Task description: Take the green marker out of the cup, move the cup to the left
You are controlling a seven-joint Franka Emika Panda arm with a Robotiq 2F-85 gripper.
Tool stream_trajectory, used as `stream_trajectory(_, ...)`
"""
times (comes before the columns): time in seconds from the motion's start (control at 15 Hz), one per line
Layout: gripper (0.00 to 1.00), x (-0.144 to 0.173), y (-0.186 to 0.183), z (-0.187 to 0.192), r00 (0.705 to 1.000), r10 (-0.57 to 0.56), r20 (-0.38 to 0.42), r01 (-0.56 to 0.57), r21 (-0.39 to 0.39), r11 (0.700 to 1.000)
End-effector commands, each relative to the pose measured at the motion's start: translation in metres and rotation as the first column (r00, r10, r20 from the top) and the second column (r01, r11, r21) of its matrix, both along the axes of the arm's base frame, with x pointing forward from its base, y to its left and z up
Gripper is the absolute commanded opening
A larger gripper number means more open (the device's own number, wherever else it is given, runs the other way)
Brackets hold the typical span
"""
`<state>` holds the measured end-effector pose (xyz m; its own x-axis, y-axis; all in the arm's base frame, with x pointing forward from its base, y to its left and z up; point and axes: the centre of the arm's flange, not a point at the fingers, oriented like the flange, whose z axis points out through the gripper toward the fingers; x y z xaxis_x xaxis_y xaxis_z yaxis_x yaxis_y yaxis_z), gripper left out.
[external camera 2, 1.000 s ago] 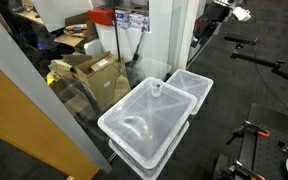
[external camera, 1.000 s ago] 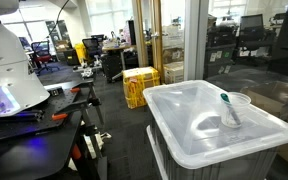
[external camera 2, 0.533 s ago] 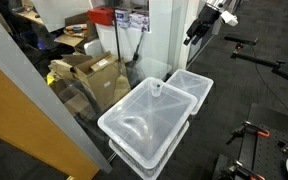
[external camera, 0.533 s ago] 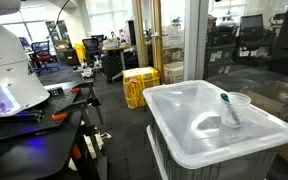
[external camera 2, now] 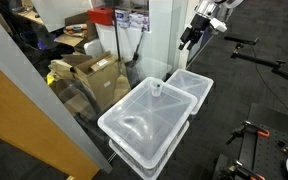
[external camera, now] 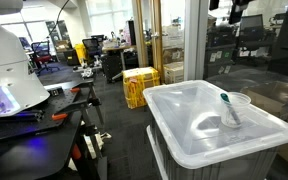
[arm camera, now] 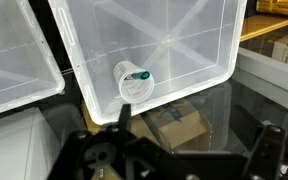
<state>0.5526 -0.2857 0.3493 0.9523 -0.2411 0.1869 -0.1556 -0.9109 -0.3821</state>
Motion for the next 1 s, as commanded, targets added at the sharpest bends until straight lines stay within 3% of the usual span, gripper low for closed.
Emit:
stream_trajectory(0.0, 1.00, 0.024, -0.013, -0.014, 0.999, 0.031, -0.006, -0.031, 0.055, 0.998)
stream_trajectory(0.6, 1.00, 0.059, -0.005, -0.070, 0.995, 0.045, -0.084, -0.034, 0.123, 0.992)
stream_trajectory(0.93, 1.00, 0.072, -0.001, -0.091, 0.991, -0.013, -0.137, 0.037, 0.176, 0.984)
